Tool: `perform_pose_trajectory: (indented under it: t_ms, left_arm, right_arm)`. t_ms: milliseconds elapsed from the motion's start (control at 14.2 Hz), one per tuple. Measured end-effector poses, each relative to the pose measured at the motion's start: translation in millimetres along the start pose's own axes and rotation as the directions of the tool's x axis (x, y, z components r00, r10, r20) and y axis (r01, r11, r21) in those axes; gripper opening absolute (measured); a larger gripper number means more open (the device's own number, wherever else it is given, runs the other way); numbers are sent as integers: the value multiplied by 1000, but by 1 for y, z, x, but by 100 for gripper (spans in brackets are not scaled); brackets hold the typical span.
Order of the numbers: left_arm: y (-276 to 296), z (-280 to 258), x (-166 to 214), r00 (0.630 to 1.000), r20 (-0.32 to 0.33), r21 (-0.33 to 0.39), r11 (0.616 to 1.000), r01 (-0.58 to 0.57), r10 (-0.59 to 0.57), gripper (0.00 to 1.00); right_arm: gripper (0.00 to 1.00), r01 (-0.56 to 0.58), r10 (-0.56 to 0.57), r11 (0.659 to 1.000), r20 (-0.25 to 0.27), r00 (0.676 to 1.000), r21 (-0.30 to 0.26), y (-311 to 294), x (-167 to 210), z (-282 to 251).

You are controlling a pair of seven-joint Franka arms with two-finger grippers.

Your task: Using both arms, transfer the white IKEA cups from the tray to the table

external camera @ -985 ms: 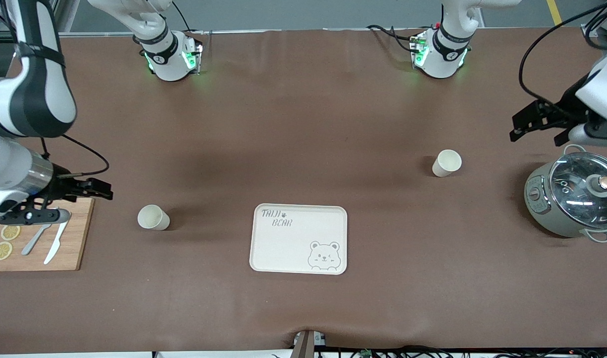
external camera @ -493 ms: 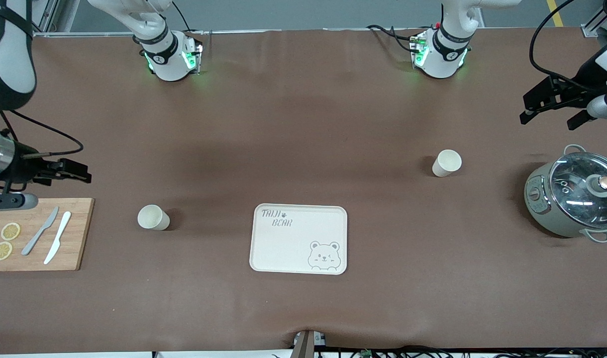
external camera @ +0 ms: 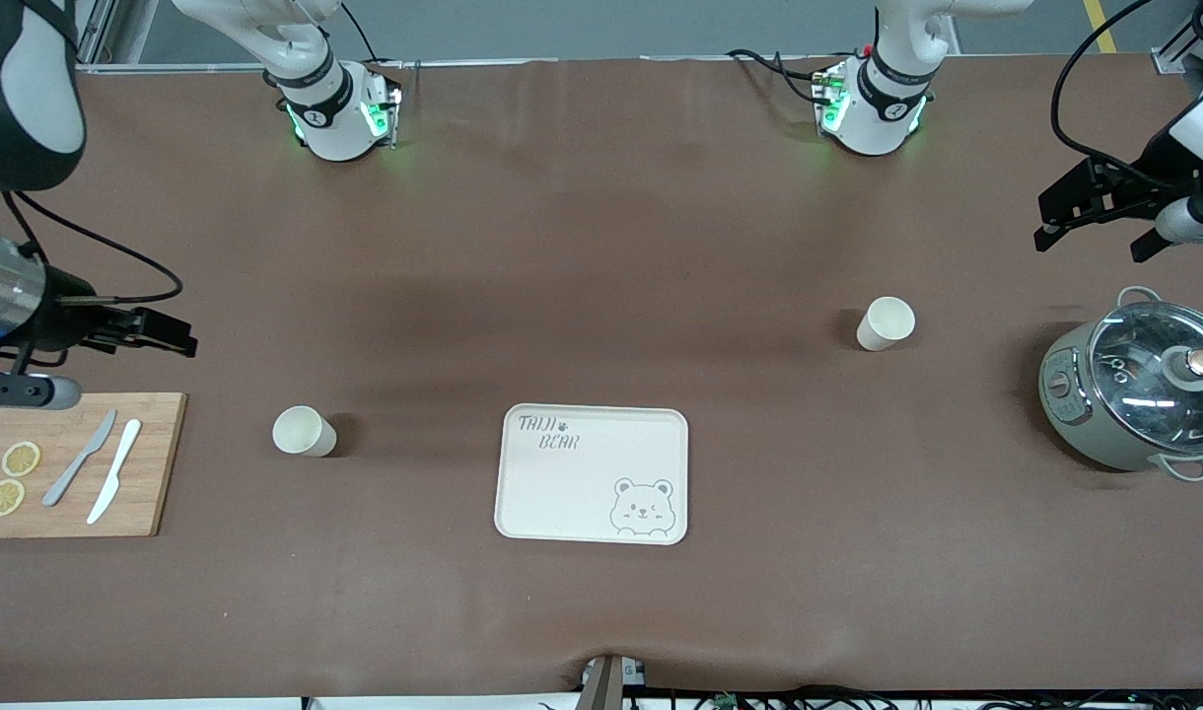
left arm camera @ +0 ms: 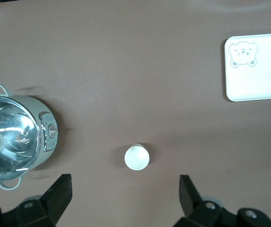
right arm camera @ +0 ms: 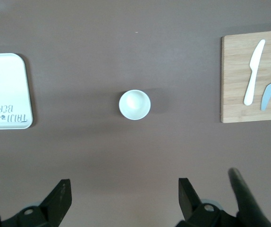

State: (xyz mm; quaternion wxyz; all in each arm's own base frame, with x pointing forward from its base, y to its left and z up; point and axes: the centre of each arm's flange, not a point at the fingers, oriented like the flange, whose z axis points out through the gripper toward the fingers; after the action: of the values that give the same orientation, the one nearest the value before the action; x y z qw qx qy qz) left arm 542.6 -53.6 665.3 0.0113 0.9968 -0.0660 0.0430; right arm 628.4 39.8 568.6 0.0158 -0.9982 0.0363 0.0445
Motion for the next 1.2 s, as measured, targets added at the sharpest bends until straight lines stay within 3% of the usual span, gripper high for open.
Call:
perform_pose_trajectory:
  t_ms: [211, 563, 1196]
  left_arm:
    - [4, 1, -1, 999, 11, 43, 998, -40, 40, 100]
    - [5, 8, -6, 996, 75, 43, 998, -47, 44, 100]
    - [5, 9, -6, 996, 79, 42, 998, -47, 44, 100]
  right_arm:
    - [100, -7, 7, 1000, 0, 1000, -1, -8, -1, 0]
    - [100, -12, 12, 1000, -2, 1000, -2, -7, -3, -5]
    - [100, -13, 13, 1000, -2, 1000, -2, -7, -3, -5]
